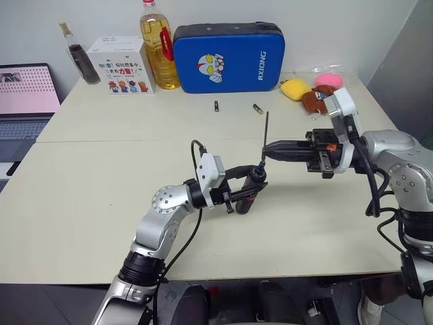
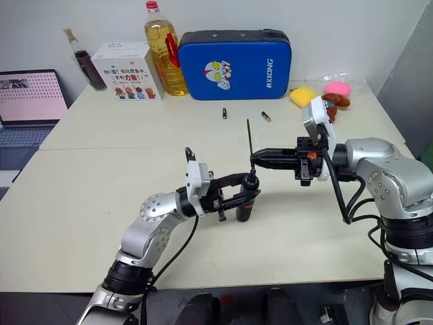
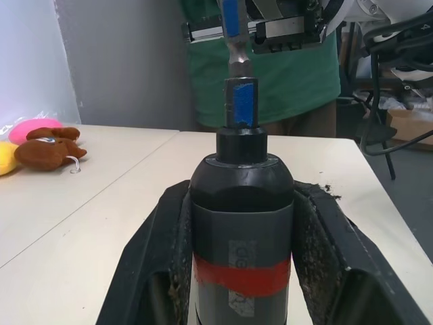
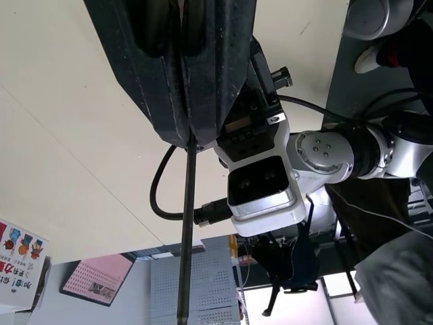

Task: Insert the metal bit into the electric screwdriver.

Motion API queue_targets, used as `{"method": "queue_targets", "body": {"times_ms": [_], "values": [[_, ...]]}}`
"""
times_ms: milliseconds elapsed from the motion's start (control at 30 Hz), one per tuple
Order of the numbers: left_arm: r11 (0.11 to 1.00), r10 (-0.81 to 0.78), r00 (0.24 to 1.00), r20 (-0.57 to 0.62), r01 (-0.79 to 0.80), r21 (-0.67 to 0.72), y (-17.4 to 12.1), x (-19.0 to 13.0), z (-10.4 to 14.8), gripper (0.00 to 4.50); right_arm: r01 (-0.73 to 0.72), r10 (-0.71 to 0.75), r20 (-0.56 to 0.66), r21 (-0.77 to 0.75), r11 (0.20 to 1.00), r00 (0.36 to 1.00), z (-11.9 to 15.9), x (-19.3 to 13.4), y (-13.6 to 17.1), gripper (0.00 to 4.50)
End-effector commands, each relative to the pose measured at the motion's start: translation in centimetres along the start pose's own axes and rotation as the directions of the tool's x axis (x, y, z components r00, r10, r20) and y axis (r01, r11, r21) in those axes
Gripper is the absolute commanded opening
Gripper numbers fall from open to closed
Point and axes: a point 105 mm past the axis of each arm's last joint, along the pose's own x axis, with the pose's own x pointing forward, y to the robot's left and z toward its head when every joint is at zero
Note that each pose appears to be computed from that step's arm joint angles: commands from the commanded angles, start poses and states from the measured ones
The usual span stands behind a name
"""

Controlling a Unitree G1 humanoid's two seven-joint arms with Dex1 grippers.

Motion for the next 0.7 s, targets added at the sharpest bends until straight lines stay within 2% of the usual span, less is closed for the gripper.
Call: {"method": "queue_targets", "body": {"times_ms": [33, 133, 700], "values": [[0.999, -0.028, 0.996, 0.087, 0.024, 0.04, -0.6, 0.6, 2.1, 1.68, 0.02, -0.02, 0.001, -0.027, 0.999, 1.0, 0.8, -0.2, 0.0, 0.03], [0.999, 0.017, 0.995, 0.096, -0.02, 0.031, 0.0, 0.7, 2.3, 1.68, 0.045, -0.045, 0.037, 0.003, 0.999, 0.998, 1.2, -0.1, -0.3, 0.03], [0.999, 0.032, 0.993, 0.109, -0.036, 0.036, 0.5, 0.8, 2.8, 1.68, 0.132, -0.13, 0.105, -0.012, 0.991, 0.986, 3.4, -0.7, -1.9, 0.03]]}}
